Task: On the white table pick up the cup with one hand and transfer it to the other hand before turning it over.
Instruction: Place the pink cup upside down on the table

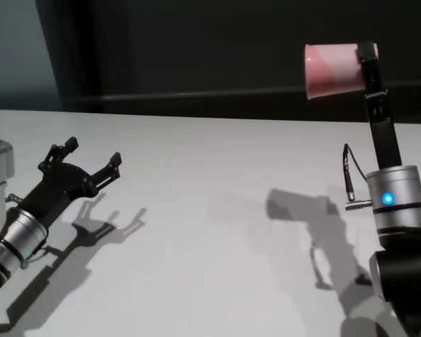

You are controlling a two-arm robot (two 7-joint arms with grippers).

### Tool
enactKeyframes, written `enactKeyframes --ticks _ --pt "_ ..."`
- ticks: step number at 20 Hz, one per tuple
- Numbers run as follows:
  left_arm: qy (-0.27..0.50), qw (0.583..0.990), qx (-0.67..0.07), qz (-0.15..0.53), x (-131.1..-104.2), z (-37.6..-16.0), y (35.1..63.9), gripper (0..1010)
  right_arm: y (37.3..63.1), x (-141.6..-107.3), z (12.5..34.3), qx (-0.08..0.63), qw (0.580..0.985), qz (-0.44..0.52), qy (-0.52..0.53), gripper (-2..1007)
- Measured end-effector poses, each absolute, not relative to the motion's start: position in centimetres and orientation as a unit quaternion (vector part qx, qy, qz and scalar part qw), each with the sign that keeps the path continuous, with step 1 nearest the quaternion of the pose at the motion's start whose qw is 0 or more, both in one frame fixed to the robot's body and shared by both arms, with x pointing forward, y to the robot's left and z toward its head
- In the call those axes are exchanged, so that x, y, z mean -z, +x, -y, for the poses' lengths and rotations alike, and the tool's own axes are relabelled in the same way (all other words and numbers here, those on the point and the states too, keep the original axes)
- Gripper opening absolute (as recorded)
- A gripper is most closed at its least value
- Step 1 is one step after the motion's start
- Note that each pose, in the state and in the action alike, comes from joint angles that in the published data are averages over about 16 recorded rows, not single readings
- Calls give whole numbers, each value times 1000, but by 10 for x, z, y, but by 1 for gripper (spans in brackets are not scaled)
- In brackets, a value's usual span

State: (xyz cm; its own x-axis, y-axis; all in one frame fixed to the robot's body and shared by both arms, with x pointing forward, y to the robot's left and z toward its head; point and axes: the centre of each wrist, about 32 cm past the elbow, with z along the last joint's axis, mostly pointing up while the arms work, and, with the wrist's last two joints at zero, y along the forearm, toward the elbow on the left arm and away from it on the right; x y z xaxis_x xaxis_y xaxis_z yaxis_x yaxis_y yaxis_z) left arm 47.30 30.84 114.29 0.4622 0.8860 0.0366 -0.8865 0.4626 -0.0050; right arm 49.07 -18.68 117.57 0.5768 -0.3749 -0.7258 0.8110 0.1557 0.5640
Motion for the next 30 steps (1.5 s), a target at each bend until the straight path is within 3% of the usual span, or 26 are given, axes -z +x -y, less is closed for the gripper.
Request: enactKeyframes --ticks 7,14,30 --pt "7 855 -518 17 -1143 -308 473 1003 484 -1187 210 464 746 -179 442 739" --pt "7 855 -518 17 -1143 -308 473 1003 487 -1198 217 500 776 -140 359 739" --pt "7 855 -518 17 -1143 -308 473 1003 507 -1215 187 486 859 -54 151 739"
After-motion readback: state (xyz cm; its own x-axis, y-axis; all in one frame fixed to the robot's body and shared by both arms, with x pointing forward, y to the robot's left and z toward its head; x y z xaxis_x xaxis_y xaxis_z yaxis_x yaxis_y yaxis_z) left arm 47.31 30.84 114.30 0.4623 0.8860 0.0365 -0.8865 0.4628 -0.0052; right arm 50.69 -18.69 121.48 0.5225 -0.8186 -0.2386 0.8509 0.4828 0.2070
